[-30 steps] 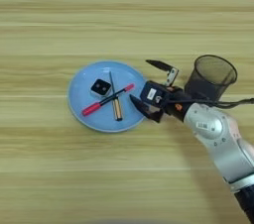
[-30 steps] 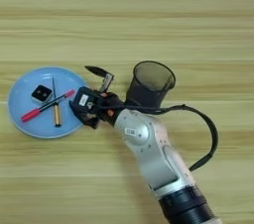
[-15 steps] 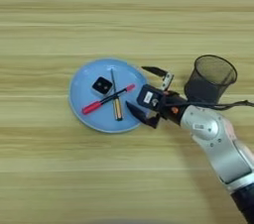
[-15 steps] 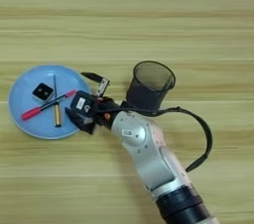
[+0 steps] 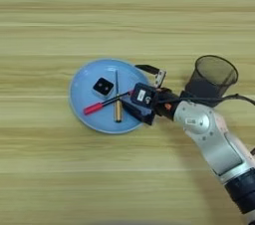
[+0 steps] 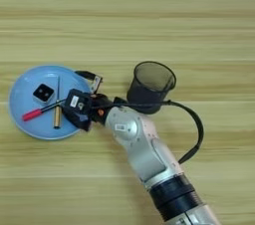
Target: Move the objects on the table
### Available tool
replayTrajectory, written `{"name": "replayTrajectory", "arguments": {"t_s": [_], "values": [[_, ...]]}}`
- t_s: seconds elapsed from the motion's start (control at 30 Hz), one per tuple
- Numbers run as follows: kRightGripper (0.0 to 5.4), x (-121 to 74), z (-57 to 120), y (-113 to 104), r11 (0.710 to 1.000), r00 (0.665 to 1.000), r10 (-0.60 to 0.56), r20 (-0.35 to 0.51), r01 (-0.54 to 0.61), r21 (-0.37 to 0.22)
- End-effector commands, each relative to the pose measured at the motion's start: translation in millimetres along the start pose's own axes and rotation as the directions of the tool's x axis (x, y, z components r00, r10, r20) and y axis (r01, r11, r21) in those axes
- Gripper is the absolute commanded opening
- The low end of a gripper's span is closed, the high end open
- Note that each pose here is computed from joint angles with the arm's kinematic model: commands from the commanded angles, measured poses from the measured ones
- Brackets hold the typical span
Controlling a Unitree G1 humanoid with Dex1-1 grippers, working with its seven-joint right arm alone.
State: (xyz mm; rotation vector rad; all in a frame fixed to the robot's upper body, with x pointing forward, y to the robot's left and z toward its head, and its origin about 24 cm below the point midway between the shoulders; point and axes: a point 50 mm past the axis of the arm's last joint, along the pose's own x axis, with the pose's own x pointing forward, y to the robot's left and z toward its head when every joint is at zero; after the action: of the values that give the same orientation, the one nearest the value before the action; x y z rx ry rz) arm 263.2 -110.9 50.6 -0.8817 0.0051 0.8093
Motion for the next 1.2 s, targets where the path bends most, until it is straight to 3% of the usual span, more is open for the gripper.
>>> {"name": "replayTrajectory", "arguments": {"t_s": [0.03,0.33,0.4,0.53,0.67,0.83,1.2], "values": [[5.36,4.2,10.2,-19.4,0.998,0.997,-0.052,0.051,0.053,-0.028],[5.36,8.5,1.2,-10.0,1.0,1.0,-0.003,0.03,0.003,0.014],[5.12,9.7,-2.3,-8.9,1.0,1.0,0.005,0.021,-0.006,0.021],[5.36,11.9,-9.0,-3.3,0.999,0.999,0.041,-0.002,-0.041,0.026],[4.92,13.6,-13.5,0.1,0.996,0.997,0.077,-0.01,-0.076,0.055],[4.45,14.6,-22.6,8.5,0.978,0.987,0.159,-0.022,-0.155,0.138],[3.04,13.3,-37.3,22.9,0.934,0.946,0.317,-0.066,-0.299,0.196]]}}
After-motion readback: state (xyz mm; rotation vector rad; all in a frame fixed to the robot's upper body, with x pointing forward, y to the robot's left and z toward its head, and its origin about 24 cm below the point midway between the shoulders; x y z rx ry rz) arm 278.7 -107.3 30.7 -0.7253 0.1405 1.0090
